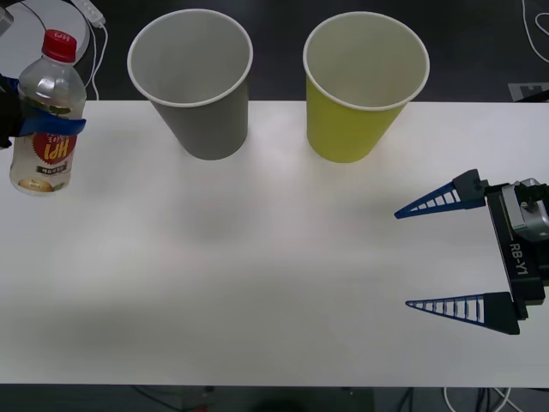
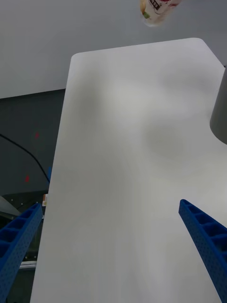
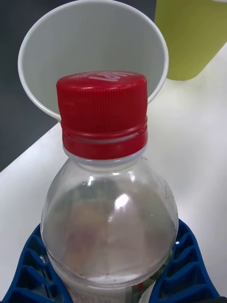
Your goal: Put the can into the green bin and the plastic bottle into the gray bin
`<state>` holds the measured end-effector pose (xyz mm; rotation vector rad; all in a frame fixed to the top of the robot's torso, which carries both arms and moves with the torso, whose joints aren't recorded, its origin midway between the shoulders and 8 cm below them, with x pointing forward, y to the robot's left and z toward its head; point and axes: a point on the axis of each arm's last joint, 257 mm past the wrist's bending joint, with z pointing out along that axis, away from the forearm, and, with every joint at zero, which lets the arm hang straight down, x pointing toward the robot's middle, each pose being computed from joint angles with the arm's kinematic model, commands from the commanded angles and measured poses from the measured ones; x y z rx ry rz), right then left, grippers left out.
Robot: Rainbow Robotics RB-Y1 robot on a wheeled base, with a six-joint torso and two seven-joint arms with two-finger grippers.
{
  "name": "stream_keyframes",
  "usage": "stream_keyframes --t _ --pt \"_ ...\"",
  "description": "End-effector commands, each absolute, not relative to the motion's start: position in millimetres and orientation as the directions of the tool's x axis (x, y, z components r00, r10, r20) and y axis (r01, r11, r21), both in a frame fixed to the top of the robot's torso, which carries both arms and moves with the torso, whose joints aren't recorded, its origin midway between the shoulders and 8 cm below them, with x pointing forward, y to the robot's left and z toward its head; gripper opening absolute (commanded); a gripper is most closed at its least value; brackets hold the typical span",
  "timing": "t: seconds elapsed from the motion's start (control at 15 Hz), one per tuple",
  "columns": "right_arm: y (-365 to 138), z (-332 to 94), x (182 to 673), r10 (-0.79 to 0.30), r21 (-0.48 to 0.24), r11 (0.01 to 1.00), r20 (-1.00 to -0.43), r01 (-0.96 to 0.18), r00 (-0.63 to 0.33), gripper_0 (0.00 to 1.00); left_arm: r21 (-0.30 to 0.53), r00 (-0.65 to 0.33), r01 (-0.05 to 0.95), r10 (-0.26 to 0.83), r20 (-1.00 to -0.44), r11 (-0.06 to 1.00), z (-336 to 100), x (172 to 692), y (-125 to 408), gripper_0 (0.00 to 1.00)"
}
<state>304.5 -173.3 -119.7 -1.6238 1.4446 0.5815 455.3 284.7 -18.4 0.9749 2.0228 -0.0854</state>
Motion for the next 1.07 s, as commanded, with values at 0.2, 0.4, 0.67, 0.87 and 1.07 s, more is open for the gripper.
stream_keyframes --t 0.2,0.4,0.67,0.87,1.07 --pt "-173.3 -119.7 304.5 -0.553 -0.291 0.043 -0.803 -0.956 0.22 1.0 0.309 -0.329 0.706 0.681 -0.654 0.637 -2.6 461.7 285.7 0.0" --pt "-173.3 -119.7 304.5 -0.553 -0.291 0.043 -0.803 -0.956 0.22 1.0 0.31 -0.337 0.714 0.697 -0.633 0.627 12.4 464.5 285.4 0.0" --pt "-173.3 -119.7 304.5 -0.553 -0.291 0.043 -0.803 -0.956 0.22 1.0 0.306 -0.339 0.73 0.712 -0.615 0.611 26.5 477.4 278.5 0.0" --pt "-173.3 -119.7 304.5 -0.553 -0.291 0.043 -0.803 -0.956 0.22 1.0 0.309 -0.334 0.738 0.723 -0.605 0.599 37.3 488.1 270.9 0.0" --pt "-173.3 -119.7 304.5 -0.553 -0.291 0.043 -0.803 -0.956 0.22 1.0 0.316 -0.327 0.739 0.728 -0.603 0.594 52.2 499.4 262.6 0.0"
